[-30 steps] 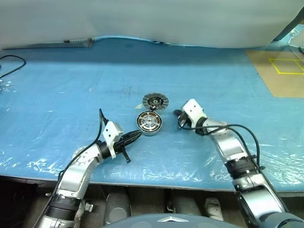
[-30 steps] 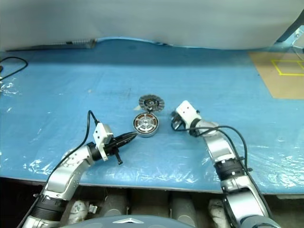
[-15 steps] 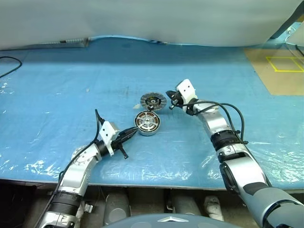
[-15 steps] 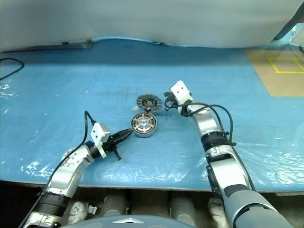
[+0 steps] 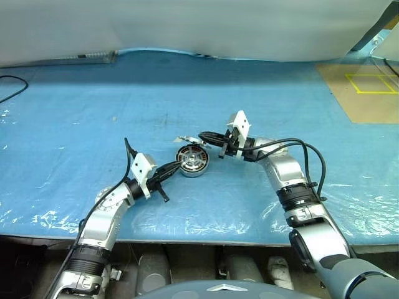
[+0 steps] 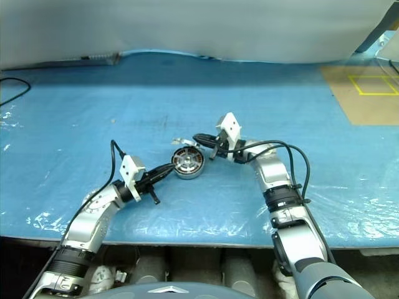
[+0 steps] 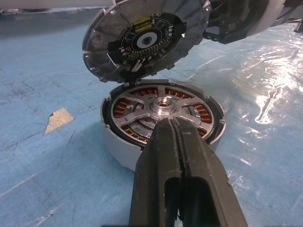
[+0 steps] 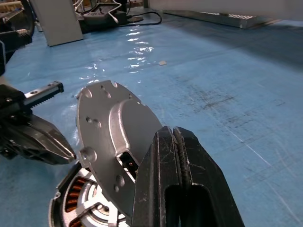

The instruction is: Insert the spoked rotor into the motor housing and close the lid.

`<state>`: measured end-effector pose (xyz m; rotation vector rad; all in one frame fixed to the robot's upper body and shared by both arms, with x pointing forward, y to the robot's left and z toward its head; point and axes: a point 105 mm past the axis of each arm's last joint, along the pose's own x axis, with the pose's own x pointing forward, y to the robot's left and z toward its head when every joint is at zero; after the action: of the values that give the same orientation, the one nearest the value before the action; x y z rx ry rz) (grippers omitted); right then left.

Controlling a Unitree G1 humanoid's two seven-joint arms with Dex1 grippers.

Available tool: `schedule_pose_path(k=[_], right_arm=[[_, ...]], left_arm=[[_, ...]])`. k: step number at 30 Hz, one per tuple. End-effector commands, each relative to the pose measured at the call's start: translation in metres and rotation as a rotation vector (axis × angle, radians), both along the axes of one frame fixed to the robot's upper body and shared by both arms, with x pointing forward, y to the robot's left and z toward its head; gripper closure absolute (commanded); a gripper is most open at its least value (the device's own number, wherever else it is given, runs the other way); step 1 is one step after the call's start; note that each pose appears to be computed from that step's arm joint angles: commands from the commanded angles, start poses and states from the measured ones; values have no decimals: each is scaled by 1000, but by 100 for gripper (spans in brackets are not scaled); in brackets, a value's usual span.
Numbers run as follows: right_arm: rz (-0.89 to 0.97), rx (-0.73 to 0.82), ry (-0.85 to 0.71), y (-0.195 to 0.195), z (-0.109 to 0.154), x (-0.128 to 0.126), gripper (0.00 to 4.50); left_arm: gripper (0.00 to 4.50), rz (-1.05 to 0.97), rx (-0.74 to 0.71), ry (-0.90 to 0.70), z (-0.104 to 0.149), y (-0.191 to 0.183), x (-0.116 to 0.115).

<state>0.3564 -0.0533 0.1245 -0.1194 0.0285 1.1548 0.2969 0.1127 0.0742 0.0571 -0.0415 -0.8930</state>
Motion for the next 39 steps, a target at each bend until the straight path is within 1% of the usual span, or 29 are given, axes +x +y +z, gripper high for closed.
schedule_pose_path(k=[1, 6, 12, 15, 17, 19, 21, 23, 26, 27, 32, 36, 37, 39], right_arm=[[30, 1, -21, 11, 0, -10, 450], [40, -29, 6, 16, -16, -21, 450], [33, -75, 7, 15, -26, -27, 450], [17, -72, -1, 14, -23, -28, 450], [-10, -54, -19, 12, -16, -26, 450], [-79, -72, -47, 7, -10, -19, 450], [-135, -93, -43, 3, -8, -15, 450], [-173, -77, -25, 2, -4, -14, 450], [-221, -55, -32, 4, 0, -13, 395], [-234, -51, -34, 6, 1, -13, 364], [-245, -39, -26, 18, 0, -16, 184], [-214, -31, -3, 31, -3, -23, 50], [-204, -29, 3, 33, -4, -25, 10], [-193, -28, 12, 36, -5, -27, 5]], left_arm=[[446, 13, -25, -8, 2, 4, -2], [446, 17, -40, 8, 0, 6, -6], [446, 15, -42, 28, -5, 11, -10], [446, 20, -42, 36, -11, 14, -12], [446, 25, -46, 38, -12, 17, -13], [446, 31, -54, 33, -9, 19, -12], [446, 37, -61, 26, -5, 20, -11], [446, 37, -64, 18, 1, 20, -11], [450, 36, -63, 13, 5, 19, -10], [450, 36, -63, 13, 5, 18, -11], [450, 37, -57, 18, 2, 17, -10], [450, 37, -52, 19, 1, 19, -9], [450, 37, -51, 18, 2, 20, -9], [450, 36, -49, 16, 4, 20, -9]])
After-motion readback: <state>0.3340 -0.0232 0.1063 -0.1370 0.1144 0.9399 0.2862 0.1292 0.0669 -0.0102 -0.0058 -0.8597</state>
